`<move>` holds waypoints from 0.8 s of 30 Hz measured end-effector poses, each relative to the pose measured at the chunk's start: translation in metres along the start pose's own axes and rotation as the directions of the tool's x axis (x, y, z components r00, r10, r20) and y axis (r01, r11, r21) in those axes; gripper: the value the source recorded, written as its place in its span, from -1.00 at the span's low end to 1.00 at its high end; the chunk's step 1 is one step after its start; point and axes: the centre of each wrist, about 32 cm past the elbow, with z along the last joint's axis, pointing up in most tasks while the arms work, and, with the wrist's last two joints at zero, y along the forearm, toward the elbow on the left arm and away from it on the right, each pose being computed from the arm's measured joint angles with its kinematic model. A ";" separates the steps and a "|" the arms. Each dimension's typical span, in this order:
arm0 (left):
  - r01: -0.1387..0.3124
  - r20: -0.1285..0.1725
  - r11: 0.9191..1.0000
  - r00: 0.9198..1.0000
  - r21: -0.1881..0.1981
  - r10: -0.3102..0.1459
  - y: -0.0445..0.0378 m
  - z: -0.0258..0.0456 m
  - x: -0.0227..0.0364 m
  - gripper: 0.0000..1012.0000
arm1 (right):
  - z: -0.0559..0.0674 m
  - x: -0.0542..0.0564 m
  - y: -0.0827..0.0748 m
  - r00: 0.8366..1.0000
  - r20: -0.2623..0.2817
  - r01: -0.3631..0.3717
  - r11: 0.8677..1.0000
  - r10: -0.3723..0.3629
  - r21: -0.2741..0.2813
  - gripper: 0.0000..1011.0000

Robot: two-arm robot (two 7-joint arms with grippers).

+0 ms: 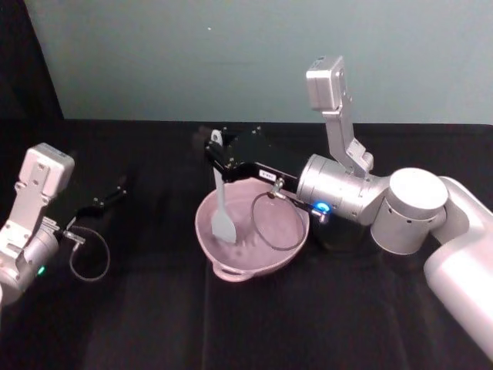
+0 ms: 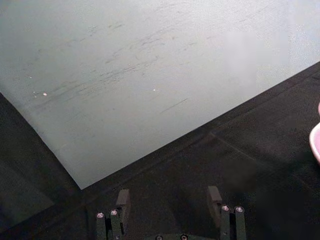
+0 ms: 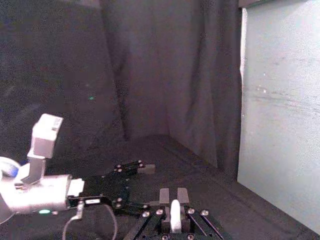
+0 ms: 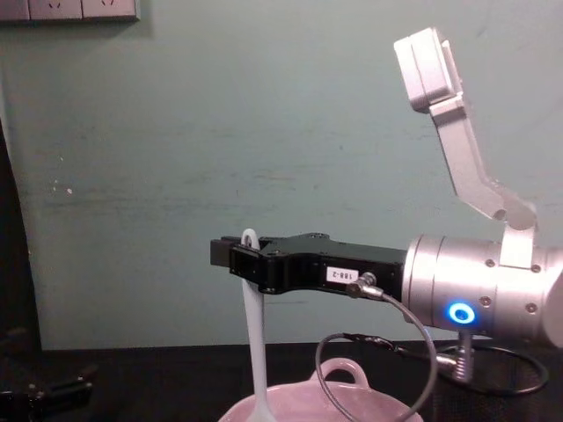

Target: Use the one hand to pick up the spoon and stir the clear water in the bowl.

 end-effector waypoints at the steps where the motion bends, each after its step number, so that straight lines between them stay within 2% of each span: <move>1: 0.000 0.000 1.000 1.000 0.000 0.000 0.0000 0.0000 0.0000 1.00 | 0.000 0.002 0.002 1.000 0.001 0.001 1.000 -0.001 0.002 -0.78; 9: 0.000 0.000 1.000 1.000 0.000 0.000 0.0000 0.0000 0.0000 1.00 | -0.004 0.017 0.006 0.999 0.006 0.035 0.999 -0.035 0.005 -0.79; 16: 0.000 0.000 1.000 1.000 0.000 0.000 0.0000 0.0000 0.0000 1.00 | -0.005 0.032 -0.011 0.993 0.018 0.117 0.993 -0.117 0.001 -0.79; 24: 0.000 0.000 1.000 1.000 0.000 0.000 0.0000 0.0000 0.0000 1.00 | 0.001 0.033 -0.030 0.986 0.039 0.161 0.987 -0.161 0.006 -0.79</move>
